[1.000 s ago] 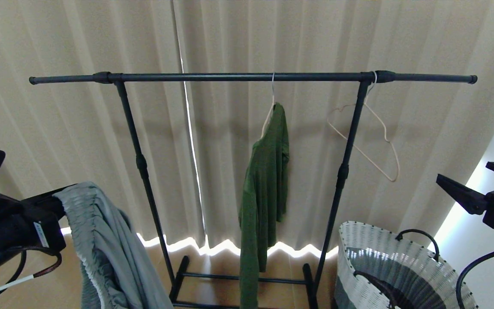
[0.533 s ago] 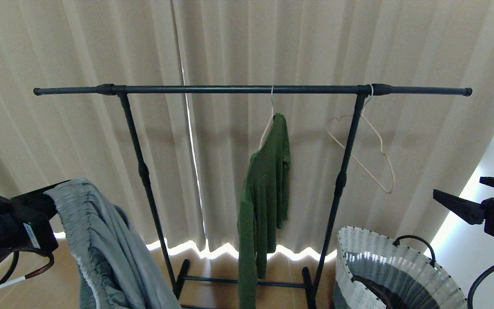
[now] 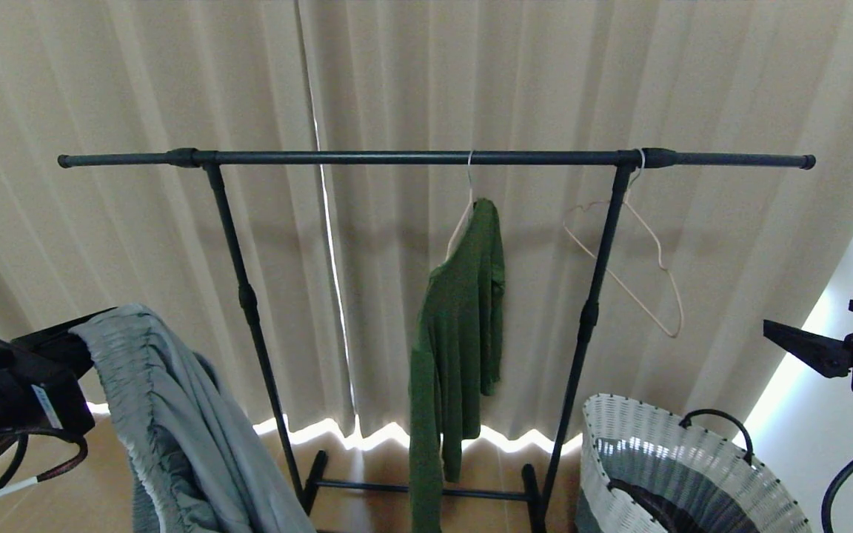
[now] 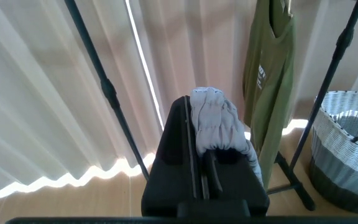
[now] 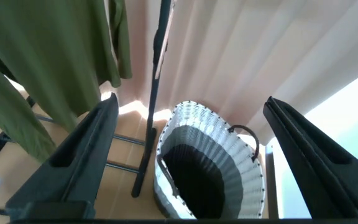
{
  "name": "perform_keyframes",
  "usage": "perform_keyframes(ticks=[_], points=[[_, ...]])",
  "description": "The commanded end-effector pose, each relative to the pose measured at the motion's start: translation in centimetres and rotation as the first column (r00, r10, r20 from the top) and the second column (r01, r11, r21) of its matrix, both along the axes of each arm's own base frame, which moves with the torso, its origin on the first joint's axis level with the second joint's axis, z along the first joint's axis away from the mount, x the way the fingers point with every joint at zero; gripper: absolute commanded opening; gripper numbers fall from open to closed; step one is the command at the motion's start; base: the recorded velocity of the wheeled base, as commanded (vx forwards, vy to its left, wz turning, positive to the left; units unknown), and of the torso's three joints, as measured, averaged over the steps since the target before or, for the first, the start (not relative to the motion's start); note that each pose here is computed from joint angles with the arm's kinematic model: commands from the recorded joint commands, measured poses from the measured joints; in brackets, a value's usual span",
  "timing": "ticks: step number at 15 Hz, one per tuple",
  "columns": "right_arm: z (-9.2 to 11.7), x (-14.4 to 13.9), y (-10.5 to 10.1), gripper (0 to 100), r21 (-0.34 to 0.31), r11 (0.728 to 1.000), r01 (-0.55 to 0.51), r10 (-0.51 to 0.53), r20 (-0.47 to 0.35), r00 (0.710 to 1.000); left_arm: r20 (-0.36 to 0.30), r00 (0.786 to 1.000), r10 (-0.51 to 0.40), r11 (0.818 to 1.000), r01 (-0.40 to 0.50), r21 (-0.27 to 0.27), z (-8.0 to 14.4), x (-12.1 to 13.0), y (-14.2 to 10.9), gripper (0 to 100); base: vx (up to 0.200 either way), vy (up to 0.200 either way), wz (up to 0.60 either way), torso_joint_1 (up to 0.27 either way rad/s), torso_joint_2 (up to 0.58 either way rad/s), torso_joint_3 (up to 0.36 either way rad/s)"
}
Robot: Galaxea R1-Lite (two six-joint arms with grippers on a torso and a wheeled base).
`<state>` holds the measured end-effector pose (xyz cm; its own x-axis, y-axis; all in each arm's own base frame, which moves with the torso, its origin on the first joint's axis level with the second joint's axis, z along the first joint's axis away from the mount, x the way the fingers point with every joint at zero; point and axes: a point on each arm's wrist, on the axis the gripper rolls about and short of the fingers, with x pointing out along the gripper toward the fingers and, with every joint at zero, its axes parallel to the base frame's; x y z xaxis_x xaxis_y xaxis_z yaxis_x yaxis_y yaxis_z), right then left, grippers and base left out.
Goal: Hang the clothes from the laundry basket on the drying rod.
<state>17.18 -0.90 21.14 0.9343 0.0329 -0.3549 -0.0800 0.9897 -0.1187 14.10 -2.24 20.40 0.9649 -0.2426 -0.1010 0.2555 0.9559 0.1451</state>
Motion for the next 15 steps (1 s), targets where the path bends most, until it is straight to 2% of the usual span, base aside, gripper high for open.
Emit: perform_keyframes(ticks=[1,7,9,12,15], points=[[-0.1,0.0,0.0,100,0.001,1.000,-0.002,0.002,-0.004,1.000,-0.004,1.000,0.000,1.000,0.000,0.002,-0.1,0.0,0.0,0,0.200,0.000,0.00,-0.002,-0.01,0.002],[0.1,0.1,0.4,100,0.001,1.000,-0.025,0.025,-0.001,1.000,-0.014,1.000,-0.009,1.000,0.009,0.006,-0.4,0.0,-0.1,0,0.200,0.000,0.00,0.007,0.00,0.000],[0.2,0.7,0.8,100,0.001,0.999,-0.049,0.049,-0.005,0.999,-0.014,1.000,-0.025,1.000,0.025,0.006,-0.4,-0.1,-0.3,0,0.000,0.000,0.00,0.000,0.00,0.000],[0.2,3.5,1.3,100,0.004,0.997,-0.072,0.072,-0.040,0.997,-0.018,0.999,-0.028,1.000,0.028,0.008,-0.6,-0.2,-0.4,0,0.000,0.000,0.00,0.000,0.00,0.000],[0.0,6.0,2.2,100,-0.024,0.999,-0.034,0.030,-0.148,0.988,-0.019,0.999,-0.026,1.000,0.026,0.009,-0.6,-0.2,-0.4,0,0.000,0.000,0.00,0.000,0.00,0.000]])
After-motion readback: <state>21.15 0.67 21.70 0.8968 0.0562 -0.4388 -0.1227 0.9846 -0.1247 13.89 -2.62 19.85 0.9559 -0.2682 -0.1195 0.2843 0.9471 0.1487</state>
